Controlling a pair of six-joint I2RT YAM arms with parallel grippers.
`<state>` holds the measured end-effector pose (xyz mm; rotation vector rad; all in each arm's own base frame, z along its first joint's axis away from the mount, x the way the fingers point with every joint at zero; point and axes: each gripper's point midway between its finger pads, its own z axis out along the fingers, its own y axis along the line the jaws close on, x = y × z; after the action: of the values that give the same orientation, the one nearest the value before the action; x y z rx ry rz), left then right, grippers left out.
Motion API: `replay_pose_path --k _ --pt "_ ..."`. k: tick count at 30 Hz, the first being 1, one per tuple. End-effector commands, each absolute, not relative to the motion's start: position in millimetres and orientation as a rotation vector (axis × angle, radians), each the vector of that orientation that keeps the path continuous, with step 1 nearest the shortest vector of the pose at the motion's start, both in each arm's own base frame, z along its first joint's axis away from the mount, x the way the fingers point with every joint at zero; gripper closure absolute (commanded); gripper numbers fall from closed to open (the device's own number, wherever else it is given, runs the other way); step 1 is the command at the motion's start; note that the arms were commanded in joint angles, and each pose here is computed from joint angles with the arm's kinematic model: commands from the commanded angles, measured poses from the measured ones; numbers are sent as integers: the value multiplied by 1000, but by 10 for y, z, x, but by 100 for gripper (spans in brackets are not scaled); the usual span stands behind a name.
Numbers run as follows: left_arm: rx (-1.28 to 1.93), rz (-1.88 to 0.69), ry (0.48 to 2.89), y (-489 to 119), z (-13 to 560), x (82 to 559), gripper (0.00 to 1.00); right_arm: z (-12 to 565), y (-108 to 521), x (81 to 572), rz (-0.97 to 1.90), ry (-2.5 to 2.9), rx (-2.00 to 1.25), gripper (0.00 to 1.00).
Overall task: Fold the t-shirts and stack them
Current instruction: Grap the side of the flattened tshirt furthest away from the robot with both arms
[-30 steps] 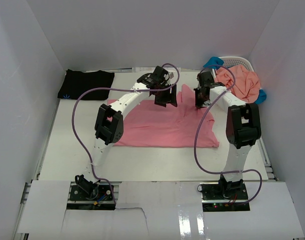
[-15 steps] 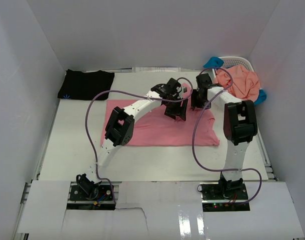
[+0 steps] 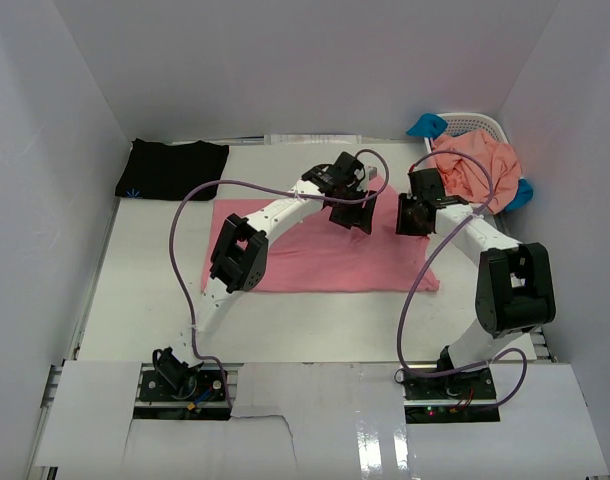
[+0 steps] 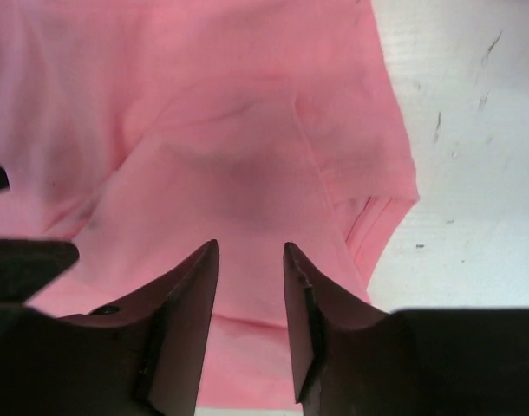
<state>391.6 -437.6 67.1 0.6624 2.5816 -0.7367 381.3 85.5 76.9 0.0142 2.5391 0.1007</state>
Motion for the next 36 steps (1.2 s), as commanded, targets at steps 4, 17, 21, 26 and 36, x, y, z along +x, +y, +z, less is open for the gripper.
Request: replay_pose_path --k 4,17,21,26,36 --pt "731 -728 2439 -4465 904 4096 28 642 1079 3672 287 2554 10 86" --pt "867 -769 2378 -4559 751 4097 28 112 1229 3332 427 2696 8 92" --pt "874 -787 2366 -4576 772 4098 31 61 1190 3248 409 2710 11 92" --pt "871 -752 2370 -4551 726 4124 39 35 1134 3153 379 2725 11 92" --pt "899 -795 2364 -4595 695 4083 40 -66 958 2873 274 2793 80 92"
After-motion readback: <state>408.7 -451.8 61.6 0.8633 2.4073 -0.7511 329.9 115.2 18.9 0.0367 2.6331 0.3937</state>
